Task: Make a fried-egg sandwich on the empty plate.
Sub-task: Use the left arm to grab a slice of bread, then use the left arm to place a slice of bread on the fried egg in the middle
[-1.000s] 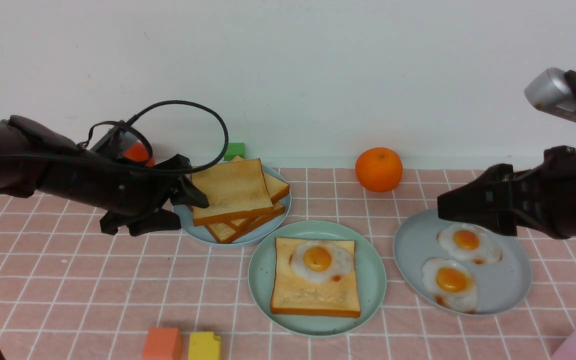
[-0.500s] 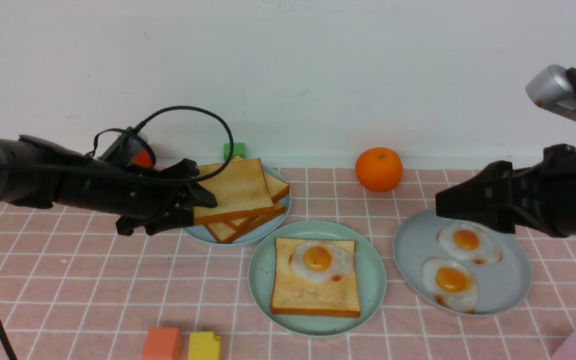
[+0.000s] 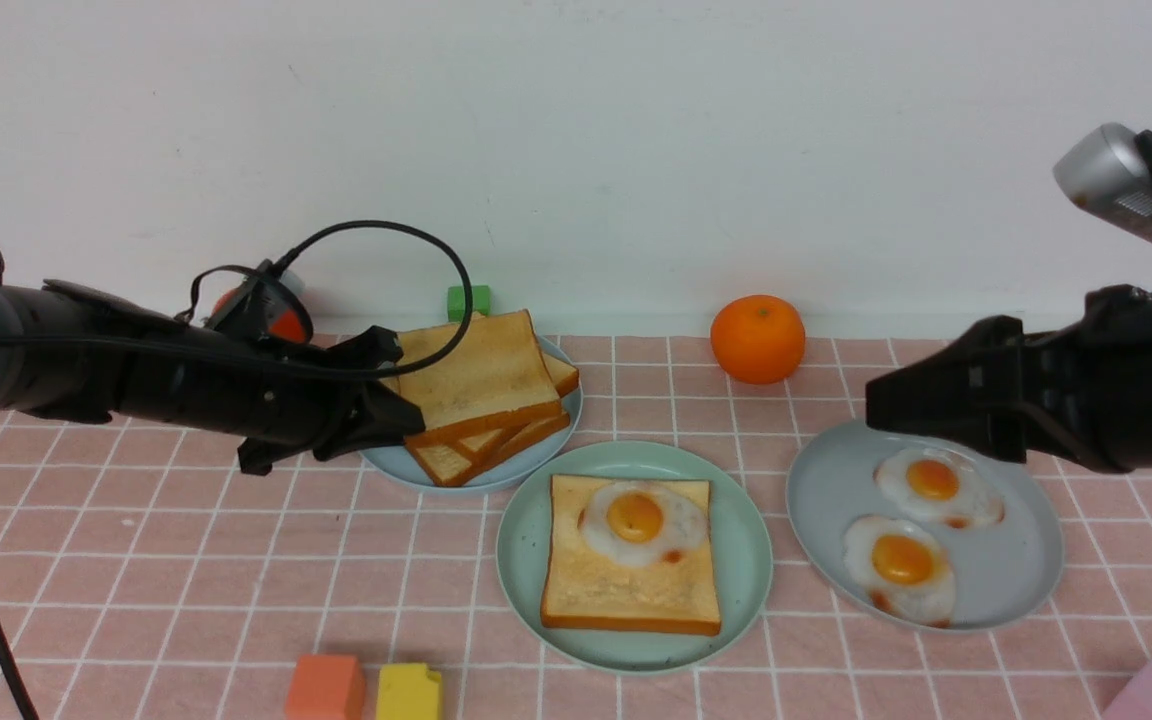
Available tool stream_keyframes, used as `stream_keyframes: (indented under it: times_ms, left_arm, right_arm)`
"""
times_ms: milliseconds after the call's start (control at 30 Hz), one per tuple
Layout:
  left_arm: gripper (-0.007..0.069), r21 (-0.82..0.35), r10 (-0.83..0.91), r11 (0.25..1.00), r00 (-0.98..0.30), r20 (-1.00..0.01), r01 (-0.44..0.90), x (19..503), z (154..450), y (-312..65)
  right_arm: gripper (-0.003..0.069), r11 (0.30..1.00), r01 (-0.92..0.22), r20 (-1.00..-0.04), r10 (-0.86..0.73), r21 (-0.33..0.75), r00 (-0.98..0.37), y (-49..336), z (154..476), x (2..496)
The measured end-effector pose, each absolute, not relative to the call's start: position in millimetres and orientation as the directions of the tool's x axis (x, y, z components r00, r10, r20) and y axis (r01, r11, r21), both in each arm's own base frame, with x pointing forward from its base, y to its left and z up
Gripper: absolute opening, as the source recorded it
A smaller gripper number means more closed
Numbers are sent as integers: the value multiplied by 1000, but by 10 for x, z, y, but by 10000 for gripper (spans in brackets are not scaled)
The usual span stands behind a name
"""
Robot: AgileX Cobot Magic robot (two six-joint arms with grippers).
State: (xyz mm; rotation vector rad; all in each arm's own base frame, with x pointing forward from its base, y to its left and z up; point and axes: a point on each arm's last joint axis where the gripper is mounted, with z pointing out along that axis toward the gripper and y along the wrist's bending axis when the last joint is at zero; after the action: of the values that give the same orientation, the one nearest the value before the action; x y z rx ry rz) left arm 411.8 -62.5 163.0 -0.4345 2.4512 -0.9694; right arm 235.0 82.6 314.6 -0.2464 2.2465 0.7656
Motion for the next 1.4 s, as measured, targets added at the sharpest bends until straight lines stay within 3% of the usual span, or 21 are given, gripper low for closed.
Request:
stream_keyframes:
  times_ms: [167, 300, 367, 567, 733, 1100, 1400]
  left_arm:
    - [69, -711, -403, 703, -840, -364, -29, 4040, 1958, -650]
    - [69, -736, -323, 669, -848, -420, 109, 3819, 2420, -762]
    - [69, -738, -304, 662, -852, -425, 132, 3711, 2485, -843]
    - [69, -725, -193, 673, -912, -362, 145, 3358, 2192, -1306]
    - [69, -680, -127, 713, -921, -369, 174, 3307, 1958, -1551]
    - [69, -656, -157, 750, -942, -298, 83, 3394, 1545, -1590]
    - [94, -661, -167, 748, -946, -278, 62, 3404, 1475, -1595]
  right_arm:
    - [526, 800, -392, -699, 47, 454, -714, 830, 3145, 2341]
    - [526, 798, -401, -712, 49, 449, -701, 825, 3191, 2303]
    - [526, 797, -407, -720, 50, 446, -692, 822, 3221, 2277]
    - [526, 795, -419, -738, 53, 439, -673, 813, 3288, 2219]
    - [526, 796, -419, -738, 51, 437, -673, 812, 3287, 2219]
    - [526, 796, -419, -738, 51, 437, -673, 812, 3287, 2219]
    - [526, 796, -419, -738, 51, 437, -673, 812, 3287, 2219]
